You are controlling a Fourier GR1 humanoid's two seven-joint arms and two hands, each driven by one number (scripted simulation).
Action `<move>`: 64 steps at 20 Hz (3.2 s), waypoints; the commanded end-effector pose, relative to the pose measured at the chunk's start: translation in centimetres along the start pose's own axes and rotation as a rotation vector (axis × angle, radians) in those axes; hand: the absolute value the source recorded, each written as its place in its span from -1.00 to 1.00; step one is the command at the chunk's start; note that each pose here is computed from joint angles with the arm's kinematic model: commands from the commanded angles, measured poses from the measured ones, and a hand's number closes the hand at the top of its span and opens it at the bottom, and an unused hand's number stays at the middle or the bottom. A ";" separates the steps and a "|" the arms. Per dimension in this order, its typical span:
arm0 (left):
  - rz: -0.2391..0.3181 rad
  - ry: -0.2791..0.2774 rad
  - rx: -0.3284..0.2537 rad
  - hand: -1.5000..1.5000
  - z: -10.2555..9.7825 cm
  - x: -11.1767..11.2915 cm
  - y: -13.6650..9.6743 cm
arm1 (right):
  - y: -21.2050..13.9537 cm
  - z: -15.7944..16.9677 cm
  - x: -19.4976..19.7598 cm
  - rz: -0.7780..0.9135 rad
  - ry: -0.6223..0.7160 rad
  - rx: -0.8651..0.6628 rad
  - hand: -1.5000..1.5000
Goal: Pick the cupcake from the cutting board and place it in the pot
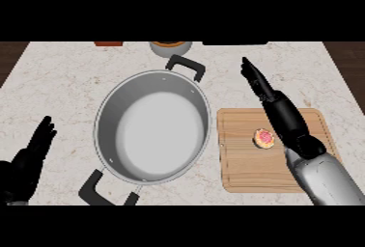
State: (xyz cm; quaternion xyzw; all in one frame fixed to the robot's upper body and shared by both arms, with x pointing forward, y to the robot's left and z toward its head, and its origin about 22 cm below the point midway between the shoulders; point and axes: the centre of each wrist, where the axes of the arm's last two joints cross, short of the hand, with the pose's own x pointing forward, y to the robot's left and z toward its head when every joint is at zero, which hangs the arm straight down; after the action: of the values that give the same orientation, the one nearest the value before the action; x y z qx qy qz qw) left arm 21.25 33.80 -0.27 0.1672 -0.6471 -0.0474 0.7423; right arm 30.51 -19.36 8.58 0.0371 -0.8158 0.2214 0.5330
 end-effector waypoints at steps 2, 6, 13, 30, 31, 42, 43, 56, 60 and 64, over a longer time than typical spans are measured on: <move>-0.066 0.028 0.036 0.00 -2.4 1.9 1.1 | -0.5 1.1 -1.3 0.020 0.121 -0.104 1.00; -0.199 0.056 0.141 0.00 -3.9 2.7 3.6 | -1.9 0.9 -2.9 0.006 0.337 -0.259 1.00; -0.116 0.248 0.087 0.00 -3.1 1.4 -0.3 | 0.5 5.1 -5.3 0.532 0.184 -0.690 -1.00; -0.131 0.246 0.102 0.00 -4.3 3.4 -0.7 | 1.3 6.0 4.6 0.925 0.838 -0.233 -1.00; -0.133 0.240 0.098 0.00 -4.6 3.8 -0.2 | 2.0 6.4 4.8 0.905 0.895 -0.178 -1.00; -0.142 0.243 0.078 0.00 -4.9 2.6 -1.3 | 2.7 2.1 7.9 0.846 1.108 -0.075 -1.00; -0.130 0.236 0.060 0.00 -4.4 3.6 -1.8 | 1.5 3.0 7.7 0.853 1.122 -0.080 -1.00; -0.132 0.244 0.073 0.00 -5.0 3.8 0.6 | 2.4 1.9 2.3 0.821 1.182 -0.061 -1.00; -0.148 0.242 0.080 0.00 -4.3 4.3 0.4 | 0.7 4.2 1.3 0.837 1.160 -0.065 -1.00; -0.134 0.248 0.086 0.00 -5.8 4.5 0.9 | 0.5 2.3 -0.5 0.875 1.160 -0.056 -1.00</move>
State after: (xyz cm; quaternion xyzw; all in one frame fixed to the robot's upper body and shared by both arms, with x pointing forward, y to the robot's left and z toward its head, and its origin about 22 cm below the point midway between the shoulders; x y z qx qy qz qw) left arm 26.67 33.12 3.20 0.2451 -0.5402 -0.0487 0.8035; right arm 27.20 -19.70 7.38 -0.4153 -0.3659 0.3718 0.7453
